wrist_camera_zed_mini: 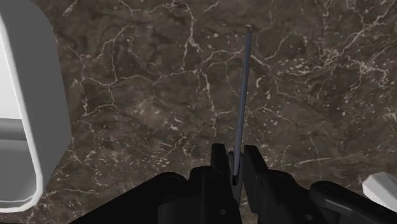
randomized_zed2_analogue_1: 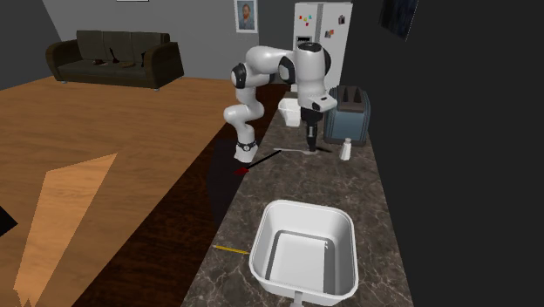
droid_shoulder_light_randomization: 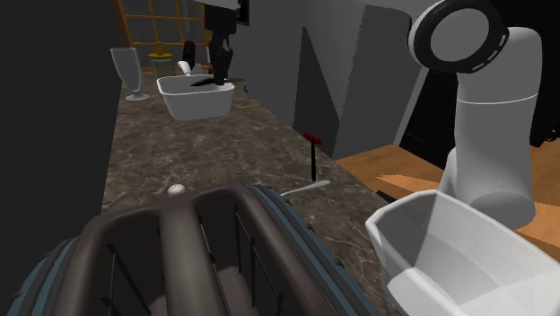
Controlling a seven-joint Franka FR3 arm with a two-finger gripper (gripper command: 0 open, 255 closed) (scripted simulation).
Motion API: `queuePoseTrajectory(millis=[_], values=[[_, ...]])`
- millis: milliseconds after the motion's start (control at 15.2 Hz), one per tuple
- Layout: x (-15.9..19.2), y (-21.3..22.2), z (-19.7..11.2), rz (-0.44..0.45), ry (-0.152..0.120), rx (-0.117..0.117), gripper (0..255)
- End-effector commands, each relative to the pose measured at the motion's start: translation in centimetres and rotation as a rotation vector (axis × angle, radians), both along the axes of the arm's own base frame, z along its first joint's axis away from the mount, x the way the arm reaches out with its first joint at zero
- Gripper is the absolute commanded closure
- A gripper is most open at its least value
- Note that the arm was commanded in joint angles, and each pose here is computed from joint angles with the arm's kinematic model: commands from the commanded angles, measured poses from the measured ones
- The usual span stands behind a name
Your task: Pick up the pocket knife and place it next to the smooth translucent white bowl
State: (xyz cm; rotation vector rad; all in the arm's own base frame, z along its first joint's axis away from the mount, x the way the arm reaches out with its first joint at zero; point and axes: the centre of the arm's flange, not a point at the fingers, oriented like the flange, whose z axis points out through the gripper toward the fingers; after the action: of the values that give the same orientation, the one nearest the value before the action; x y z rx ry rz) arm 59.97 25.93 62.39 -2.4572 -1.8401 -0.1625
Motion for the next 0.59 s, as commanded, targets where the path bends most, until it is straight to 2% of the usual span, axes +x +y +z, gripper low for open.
queuePoseTrajectory(millis=[0,528], values=[[-2.5,-0.3,-0.2,0.0,0.0,0.0,255],[-13.1,-1.0,-0.2,0.0,0.0,0.0,255]])
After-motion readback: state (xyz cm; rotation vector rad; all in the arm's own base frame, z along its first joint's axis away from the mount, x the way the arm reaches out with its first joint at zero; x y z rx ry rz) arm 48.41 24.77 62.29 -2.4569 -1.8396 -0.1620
